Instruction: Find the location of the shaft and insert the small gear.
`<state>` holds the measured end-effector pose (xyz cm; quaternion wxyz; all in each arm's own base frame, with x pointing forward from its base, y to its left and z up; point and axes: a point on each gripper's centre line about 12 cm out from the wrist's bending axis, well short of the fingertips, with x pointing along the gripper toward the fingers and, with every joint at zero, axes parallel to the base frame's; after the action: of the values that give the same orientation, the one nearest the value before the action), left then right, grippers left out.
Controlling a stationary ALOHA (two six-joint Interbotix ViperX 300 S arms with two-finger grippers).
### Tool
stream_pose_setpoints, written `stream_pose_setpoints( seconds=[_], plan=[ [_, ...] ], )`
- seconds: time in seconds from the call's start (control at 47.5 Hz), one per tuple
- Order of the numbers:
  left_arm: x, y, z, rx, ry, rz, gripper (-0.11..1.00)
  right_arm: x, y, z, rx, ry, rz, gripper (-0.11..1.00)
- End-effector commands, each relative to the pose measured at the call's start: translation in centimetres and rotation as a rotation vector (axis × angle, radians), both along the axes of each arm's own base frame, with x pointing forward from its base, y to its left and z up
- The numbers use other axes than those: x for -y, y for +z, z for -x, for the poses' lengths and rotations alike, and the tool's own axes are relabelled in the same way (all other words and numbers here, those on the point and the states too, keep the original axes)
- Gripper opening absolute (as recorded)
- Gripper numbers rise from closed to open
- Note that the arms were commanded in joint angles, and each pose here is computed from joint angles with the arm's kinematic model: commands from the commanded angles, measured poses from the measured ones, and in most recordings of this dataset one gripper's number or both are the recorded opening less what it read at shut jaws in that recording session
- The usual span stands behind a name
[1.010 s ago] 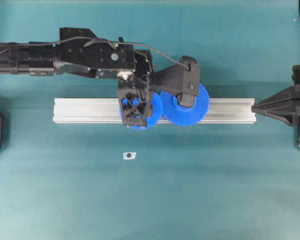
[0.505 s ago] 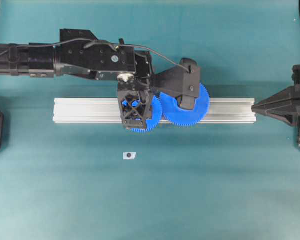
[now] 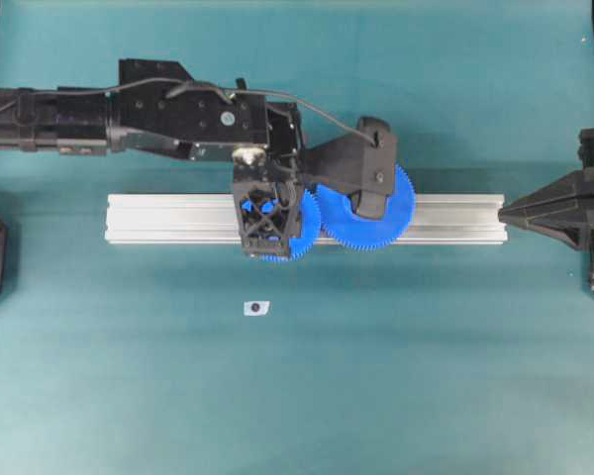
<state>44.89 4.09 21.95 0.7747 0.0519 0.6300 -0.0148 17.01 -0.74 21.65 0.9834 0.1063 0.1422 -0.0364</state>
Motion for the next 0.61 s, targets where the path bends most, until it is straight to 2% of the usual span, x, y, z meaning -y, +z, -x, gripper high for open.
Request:
stream_pose_setpoints(
  seconds=[0.0,0.295,0.589],
  plan=[
    [0.3,2.7,-0.1,0.071,0.002,-0.005,0.66,0.1,0.4,-0.2,0.01,-0.006,-0.01,0.01],
    [0.4,4.5,0.6,0.112,0.025,-0.002,0.66,0.1,0.4,-0.2,0.01,-0.006,-0.01,0.01],
    [1.1,5.1,0.8,0.122,0.008,-0.001,0.65,0.1,0.4,-0.2,0.01,-0.006,-0.01,0.01]
  ],
)
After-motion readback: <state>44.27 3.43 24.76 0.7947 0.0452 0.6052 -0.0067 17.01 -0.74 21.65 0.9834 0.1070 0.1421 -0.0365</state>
